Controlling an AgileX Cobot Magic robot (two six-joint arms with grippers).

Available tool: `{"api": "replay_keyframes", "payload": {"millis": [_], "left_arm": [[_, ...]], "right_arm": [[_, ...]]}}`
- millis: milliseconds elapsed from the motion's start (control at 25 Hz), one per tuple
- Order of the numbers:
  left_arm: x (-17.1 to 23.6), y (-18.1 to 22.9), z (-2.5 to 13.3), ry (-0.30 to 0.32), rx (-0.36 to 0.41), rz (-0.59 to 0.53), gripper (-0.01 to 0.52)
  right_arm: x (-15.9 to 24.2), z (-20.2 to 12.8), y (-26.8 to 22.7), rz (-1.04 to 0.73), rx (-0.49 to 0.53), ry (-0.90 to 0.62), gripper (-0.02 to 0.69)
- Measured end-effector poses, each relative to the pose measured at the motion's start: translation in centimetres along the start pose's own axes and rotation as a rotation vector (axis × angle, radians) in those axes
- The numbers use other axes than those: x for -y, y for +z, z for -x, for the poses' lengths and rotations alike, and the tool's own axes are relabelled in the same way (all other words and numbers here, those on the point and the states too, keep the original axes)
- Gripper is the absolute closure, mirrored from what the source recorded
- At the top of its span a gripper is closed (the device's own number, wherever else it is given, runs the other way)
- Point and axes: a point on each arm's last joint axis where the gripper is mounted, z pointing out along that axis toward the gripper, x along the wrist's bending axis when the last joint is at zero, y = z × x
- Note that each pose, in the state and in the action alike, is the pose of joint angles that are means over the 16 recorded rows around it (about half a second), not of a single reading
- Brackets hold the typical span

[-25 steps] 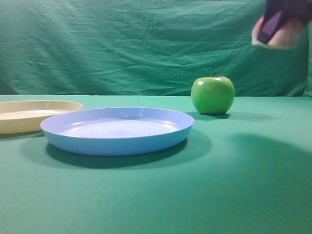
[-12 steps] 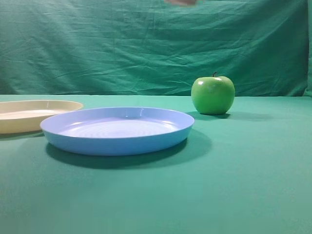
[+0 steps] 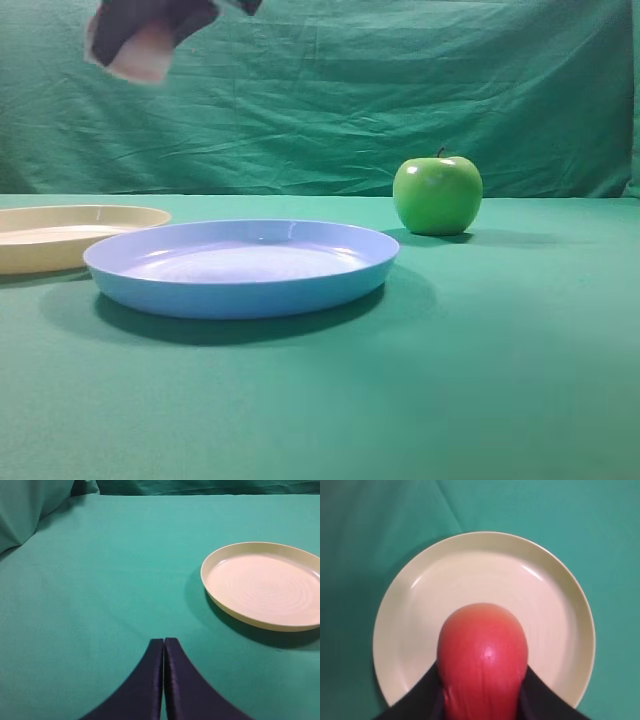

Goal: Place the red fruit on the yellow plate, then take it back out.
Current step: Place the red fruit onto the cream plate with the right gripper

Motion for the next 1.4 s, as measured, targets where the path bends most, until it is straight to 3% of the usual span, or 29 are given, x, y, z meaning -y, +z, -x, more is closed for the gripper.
{"api": "replay_keyframes", "payload": {"millis": [320,800,920,1080,1400], "left_arm": [[0.0,0.0,0.0,0.0,0.0,0.0,0.514],[0.0,0.0,0.0,0.0,0.0,0.0,0.514],[0.0,0.0,0.0,0.0,0.0,0.0,0.514],[0.0,0.0,0.0,0.0,0.0,0.0,0.514],[0.0,0.0,0.0,0.0,0.0,0.0,0.514]], "right_arm": [[1.5,-0.2,5.0,0.032,-0.01,-0.016,0.426],[1.8,-0.5,5.9,0.037,-0.034,-0.026,0.1],[1.2,-0.4,4.5,0.04,-0.04,-0.023,0.064],[0.0,-0.1,1.6,0.048,-0.046,-0.014,0.138],[-2.4,1.2,-6.6,0.098,-0.03,0.045,0.461]]}}
